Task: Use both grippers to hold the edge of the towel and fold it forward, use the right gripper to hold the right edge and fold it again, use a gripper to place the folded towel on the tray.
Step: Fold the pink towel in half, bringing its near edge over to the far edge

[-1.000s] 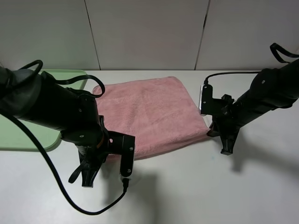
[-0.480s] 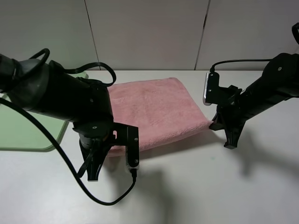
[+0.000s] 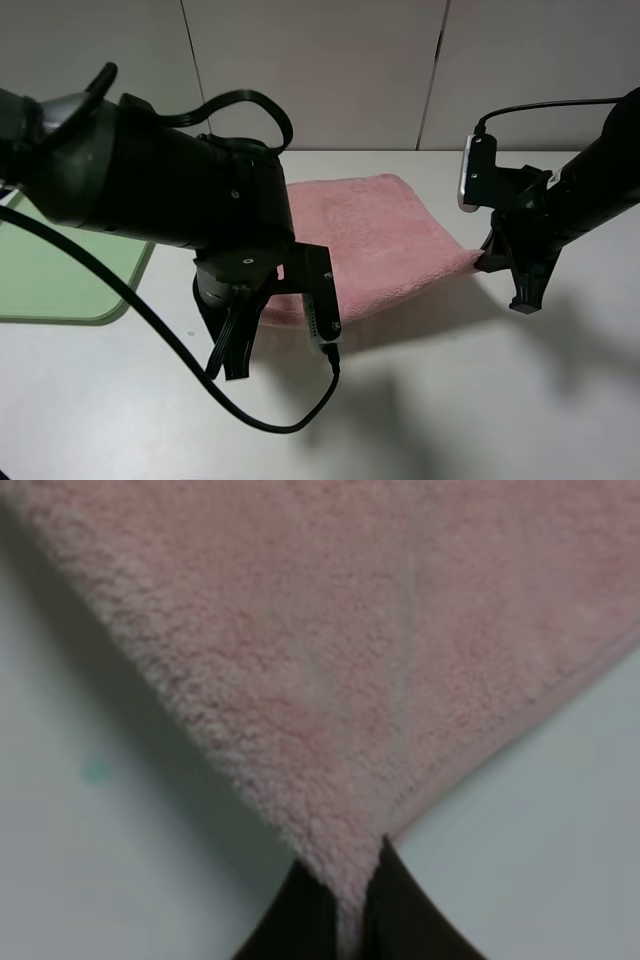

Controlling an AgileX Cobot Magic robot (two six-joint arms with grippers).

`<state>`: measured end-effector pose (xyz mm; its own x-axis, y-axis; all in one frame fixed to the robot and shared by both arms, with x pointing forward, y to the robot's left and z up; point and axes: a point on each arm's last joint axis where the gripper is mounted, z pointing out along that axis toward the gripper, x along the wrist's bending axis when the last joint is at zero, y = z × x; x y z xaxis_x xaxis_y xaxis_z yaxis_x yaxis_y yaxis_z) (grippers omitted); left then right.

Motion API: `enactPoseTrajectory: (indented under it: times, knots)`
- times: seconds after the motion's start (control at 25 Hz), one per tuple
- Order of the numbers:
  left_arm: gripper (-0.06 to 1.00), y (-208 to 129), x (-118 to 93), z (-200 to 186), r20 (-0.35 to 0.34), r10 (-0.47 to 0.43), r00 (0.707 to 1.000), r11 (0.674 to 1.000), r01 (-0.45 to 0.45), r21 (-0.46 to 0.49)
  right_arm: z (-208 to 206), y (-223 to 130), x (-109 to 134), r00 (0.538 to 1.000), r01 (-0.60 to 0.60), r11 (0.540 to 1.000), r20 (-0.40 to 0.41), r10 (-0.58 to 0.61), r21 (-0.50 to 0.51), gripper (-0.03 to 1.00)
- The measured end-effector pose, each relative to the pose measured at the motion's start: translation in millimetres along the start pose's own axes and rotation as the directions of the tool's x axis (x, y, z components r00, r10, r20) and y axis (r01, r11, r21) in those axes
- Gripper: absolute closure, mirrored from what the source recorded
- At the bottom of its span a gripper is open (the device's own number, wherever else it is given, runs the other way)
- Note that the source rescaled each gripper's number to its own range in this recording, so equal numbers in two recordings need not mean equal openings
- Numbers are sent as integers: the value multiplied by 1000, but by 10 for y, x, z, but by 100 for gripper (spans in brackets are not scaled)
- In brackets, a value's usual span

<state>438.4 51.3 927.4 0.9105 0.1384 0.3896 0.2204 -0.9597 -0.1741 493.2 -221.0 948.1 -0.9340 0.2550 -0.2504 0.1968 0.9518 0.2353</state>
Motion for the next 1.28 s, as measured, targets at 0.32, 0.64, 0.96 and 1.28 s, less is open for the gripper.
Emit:
enactPoseTrajectory:
  times: [0.32, 0.64, 0.96, 1.28]
  knots:
    - [94, -165, 114, -507, 6, -165, 986, 975, 164, -147, -363, -14, 76, 1000, 0, 1000, 23, 0, -5, 97]
    - [94, -264, 98, -674, 74, -227, 971, 957, 237, -168, -609, -59, 158, 999, -30, 999, 36, 30, 11, 97]
    - [94, -210, -59, -746, 85, -187, 979, 964, 199, -176, -653, -96, 212, 998, -64, 997, 0, 64, 45, 97]
    - [94, -213, -144, -781, 86, -205, 975, 965, 216, -147, -710, -122, 262, 996, -85, 994, -24, 86, 66, 97]
